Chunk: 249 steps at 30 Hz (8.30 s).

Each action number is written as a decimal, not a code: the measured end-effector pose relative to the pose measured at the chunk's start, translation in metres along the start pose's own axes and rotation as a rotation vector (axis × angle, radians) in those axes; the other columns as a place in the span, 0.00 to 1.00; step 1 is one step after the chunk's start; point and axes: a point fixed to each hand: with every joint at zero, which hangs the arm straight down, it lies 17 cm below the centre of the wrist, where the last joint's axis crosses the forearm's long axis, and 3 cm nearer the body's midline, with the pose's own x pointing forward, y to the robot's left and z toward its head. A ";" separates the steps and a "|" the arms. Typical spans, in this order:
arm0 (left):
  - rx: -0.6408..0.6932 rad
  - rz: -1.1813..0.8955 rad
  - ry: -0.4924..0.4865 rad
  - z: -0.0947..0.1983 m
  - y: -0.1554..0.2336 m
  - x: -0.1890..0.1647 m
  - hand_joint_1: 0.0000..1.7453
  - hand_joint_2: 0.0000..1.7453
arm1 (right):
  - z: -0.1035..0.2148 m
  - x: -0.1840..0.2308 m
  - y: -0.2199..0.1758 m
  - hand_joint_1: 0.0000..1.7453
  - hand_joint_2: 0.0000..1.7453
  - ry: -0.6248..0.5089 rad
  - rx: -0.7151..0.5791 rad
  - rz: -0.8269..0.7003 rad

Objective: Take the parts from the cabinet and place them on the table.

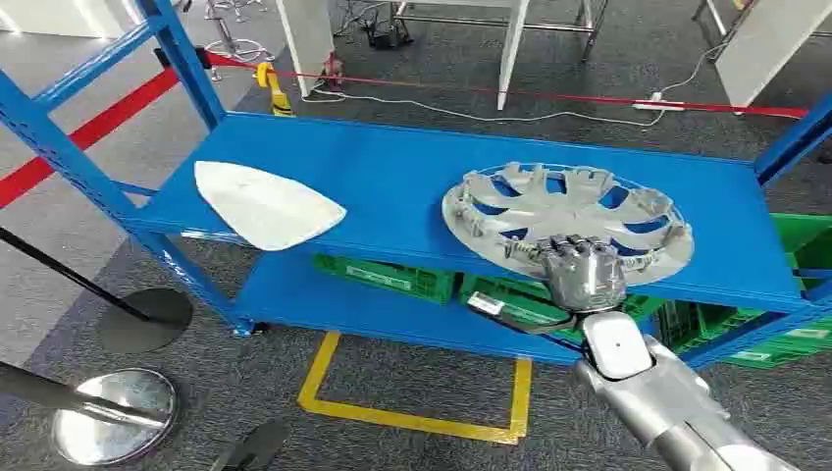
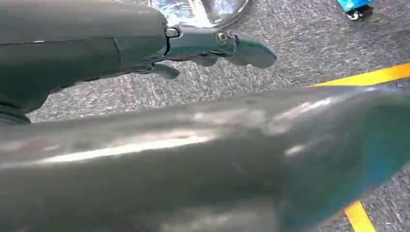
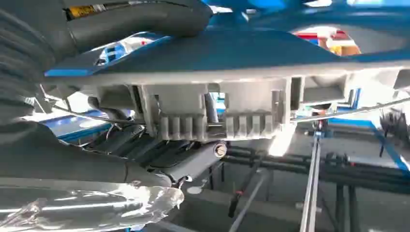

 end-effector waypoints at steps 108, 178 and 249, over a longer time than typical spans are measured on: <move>0.025 -0.048 -0.065 -0.003 0.008 0.011 0.00 0.00 | -0.020 -0.035 -0.072 1.00 1.00 0.055 -0.192 0.040; 0.046 -0.094 -0.066 -0.005 0.014 0.011 0.00 0.00 | -0.017 -0.037 -0.067 1.00 1.00 0.029 -0.179 0.052; 0.042 -0.091 -0.058 -0.005 0.012 0.011 0.00 0.00 | -0.032 -0.057 -0.112 1.00 1.00 -0.051 -0.267 0.141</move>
